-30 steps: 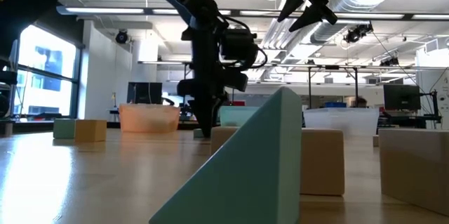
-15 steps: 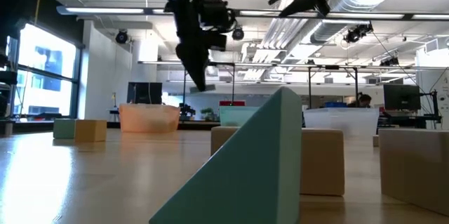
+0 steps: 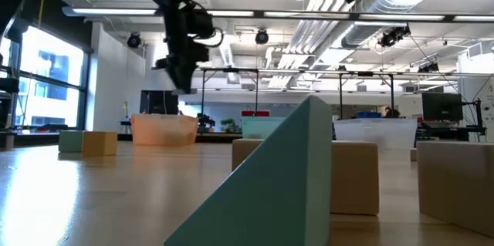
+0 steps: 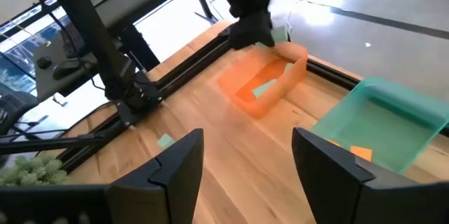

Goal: Sort & place blocks by color
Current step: Put the light blue block into the orange bin

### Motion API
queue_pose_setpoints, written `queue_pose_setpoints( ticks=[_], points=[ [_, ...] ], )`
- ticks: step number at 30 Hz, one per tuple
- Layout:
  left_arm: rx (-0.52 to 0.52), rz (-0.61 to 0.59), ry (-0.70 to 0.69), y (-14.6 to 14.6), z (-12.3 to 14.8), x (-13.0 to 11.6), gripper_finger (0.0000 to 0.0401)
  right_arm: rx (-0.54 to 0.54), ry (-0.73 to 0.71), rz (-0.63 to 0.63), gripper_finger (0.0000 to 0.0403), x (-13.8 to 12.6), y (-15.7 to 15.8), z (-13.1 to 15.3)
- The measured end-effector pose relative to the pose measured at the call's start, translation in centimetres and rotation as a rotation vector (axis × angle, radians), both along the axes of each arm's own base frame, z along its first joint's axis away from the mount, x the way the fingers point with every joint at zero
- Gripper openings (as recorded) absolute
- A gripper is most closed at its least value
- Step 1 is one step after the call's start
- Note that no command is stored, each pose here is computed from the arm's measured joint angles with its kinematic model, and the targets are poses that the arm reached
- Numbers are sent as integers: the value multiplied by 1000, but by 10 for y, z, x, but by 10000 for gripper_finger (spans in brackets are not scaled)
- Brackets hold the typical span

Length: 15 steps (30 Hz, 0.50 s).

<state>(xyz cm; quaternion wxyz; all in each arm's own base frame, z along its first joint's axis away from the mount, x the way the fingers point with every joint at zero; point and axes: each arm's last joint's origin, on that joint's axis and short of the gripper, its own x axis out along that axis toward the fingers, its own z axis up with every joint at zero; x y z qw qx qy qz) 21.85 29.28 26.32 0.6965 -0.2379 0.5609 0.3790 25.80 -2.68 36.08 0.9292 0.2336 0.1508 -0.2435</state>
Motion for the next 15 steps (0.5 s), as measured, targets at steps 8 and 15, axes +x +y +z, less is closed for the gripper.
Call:
queue_pose_setpoints(
  ticks=[8, 15],
  points=[
    [-104, 190, 37, 10, -16, -16, 109, 27, -11, -12, 204, 0, 1, 0],
    [-153, 187, 74, 18, -42, -8, 107, 107, -4, 12, 204, 8, 11, -7]
  ],
)
